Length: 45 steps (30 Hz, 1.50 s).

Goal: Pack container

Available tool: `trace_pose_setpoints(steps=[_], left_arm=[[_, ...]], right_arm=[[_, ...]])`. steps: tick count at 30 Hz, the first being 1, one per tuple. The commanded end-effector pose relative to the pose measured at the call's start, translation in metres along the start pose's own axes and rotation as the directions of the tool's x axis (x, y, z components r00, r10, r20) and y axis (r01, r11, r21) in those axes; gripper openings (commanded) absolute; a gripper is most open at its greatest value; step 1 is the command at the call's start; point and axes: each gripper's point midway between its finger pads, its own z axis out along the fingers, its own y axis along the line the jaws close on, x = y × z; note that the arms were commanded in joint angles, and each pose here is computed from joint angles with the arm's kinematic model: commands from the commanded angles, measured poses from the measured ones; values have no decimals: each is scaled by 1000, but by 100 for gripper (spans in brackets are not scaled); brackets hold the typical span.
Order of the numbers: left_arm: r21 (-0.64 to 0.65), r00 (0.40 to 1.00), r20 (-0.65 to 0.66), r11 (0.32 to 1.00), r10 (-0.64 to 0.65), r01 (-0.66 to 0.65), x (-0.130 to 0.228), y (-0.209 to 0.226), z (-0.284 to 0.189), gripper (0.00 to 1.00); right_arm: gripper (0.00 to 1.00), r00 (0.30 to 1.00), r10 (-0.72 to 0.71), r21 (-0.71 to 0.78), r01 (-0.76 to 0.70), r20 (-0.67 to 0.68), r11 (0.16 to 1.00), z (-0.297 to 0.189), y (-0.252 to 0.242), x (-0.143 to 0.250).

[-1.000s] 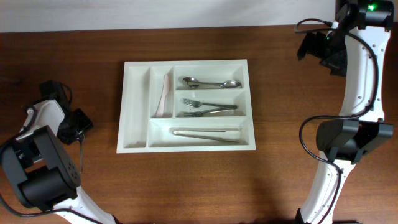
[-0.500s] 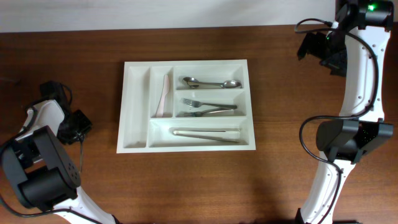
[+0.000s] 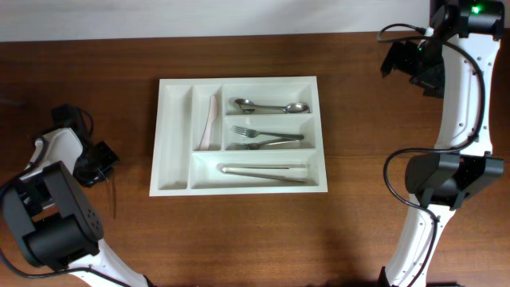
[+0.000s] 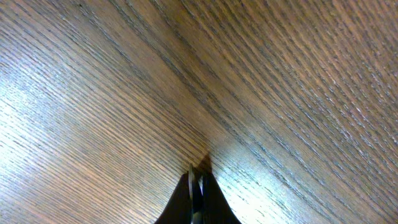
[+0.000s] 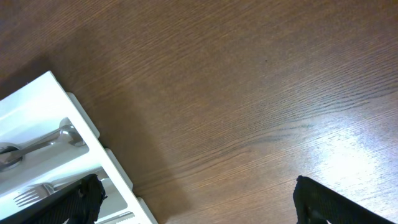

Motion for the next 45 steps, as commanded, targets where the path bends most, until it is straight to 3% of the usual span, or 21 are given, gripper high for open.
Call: trace_pose_setpoints(steps=[1, 7, 13, 19, 26, 34, 45], left_arm=[[-27, 991, -137, 1000, -5, 1, 36, 9, 33, 2], [6, 991, -136, 1000, 3, -3, 31, 0, 27, 2], [27, 994, -85, 997, 74, -72, 5, -26, -12, 2], [69, 965, 45, 963, 259, -261, -23, -86, -80, 2], [112, 907, 195, 910, 373, -399, -21, -161, -128, 2], [152, 909, 225, 909, 350, -388, -3, -213, -116, 2], [122, 930, 104, 924, 352, -363, 20, -231, -54, 2]], right_arm=[[99, 1000, 9, -11, -9, 12, 1000, -7, 1, 0], [99, 1000, 9, -11, -9, 12, 1000, -7, 1, 0], [99, 1000, 9, -11, -9, 12, 1000, -7, 1, 0], [99, 1000, 9, -11, -9, 12, 1000, -7, 1, 0], [99, 1000, 9, -11, -9, 12, 1000, -7, 1, 0], [99, 1000, 9, -11, -9, 12, 1000, -7, 1, 0], [99, 1000, 9, -11, -9, 12, 1000, -7, 1, 0]])
